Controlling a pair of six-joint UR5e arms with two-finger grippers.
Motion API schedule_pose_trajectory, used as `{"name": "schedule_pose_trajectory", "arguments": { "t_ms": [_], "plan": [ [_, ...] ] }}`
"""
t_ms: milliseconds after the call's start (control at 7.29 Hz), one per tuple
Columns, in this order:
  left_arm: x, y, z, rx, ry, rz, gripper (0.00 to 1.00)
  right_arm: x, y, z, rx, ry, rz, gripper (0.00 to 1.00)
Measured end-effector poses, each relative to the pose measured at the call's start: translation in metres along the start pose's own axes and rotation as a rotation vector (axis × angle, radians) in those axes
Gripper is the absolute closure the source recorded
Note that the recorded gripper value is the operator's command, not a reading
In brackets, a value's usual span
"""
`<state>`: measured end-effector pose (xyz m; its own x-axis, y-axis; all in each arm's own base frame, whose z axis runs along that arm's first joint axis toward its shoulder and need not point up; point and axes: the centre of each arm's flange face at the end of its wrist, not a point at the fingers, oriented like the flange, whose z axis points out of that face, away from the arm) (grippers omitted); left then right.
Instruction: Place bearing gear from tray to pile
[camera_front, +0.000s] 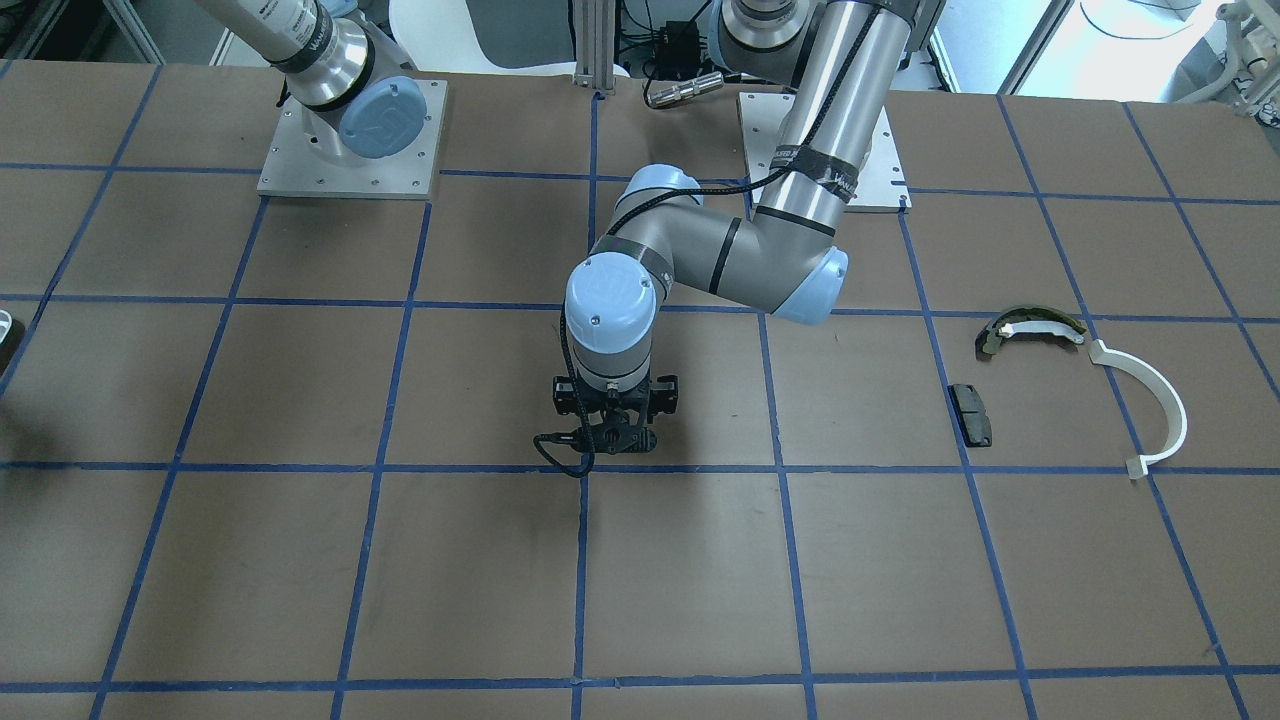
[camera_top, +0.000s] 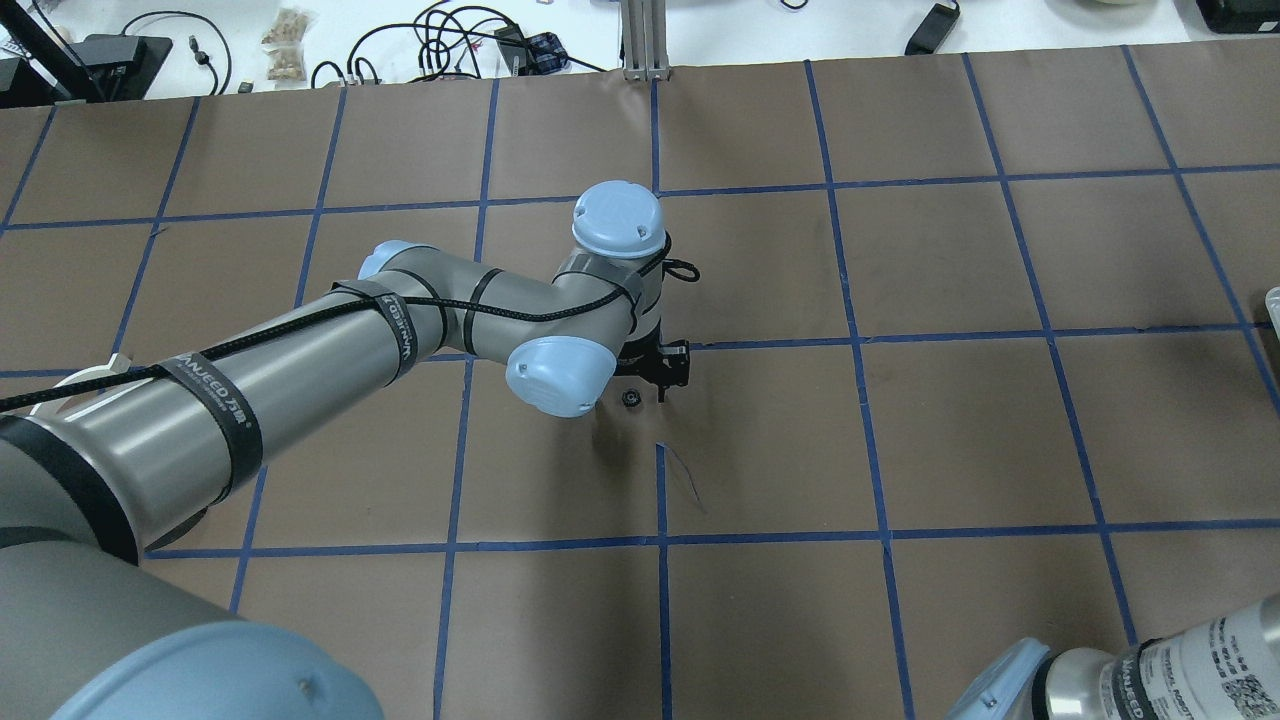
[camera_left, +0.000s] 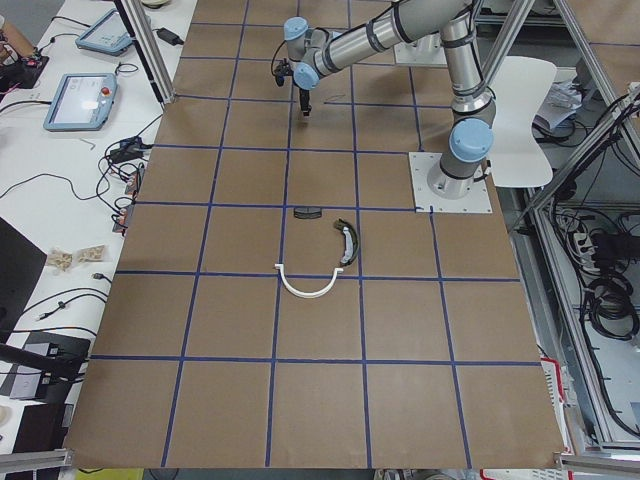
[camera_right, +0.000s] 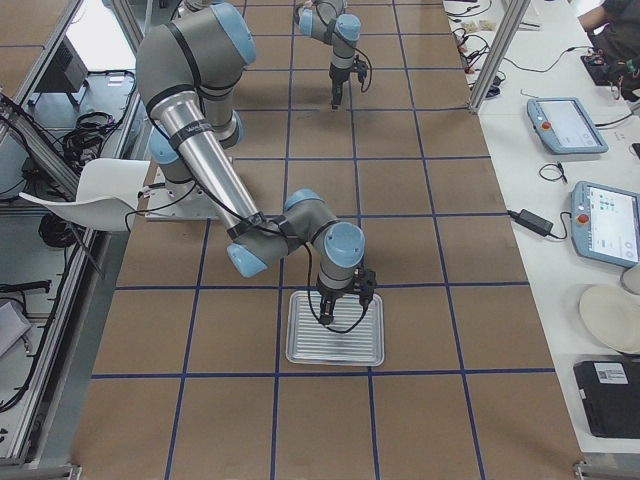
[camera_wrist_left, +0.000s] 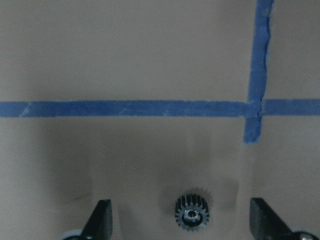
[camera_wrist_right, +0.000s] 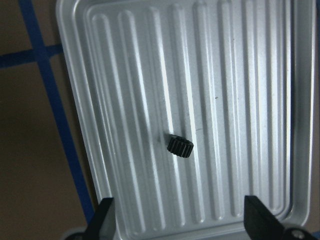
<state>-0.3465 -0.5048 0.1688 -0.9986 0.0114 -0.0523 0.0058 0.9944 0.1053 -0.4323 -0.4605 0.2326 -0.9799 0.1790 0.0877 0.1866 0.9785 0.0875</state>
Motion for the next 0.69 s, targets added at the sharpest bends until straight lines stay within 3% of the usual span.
{"name": "schedule_pose_trajectory", "arguments": {
  "t_ms": [137, 686],
  "plan": [
    [0.0, 0.0, 0.0, 0.0, -0.001, 0.004, 1.0, 0.003, -0.003, 0.014, -0.005, 0.0, 0.005, 0.09],
    [-0.005, -0.003, -0.014, 0.026, -0.008, 0.041, 1.0, 0.009, -0.017, 0.045, 0.021, -0.006, 0.012, 0.13]
  ]
}}
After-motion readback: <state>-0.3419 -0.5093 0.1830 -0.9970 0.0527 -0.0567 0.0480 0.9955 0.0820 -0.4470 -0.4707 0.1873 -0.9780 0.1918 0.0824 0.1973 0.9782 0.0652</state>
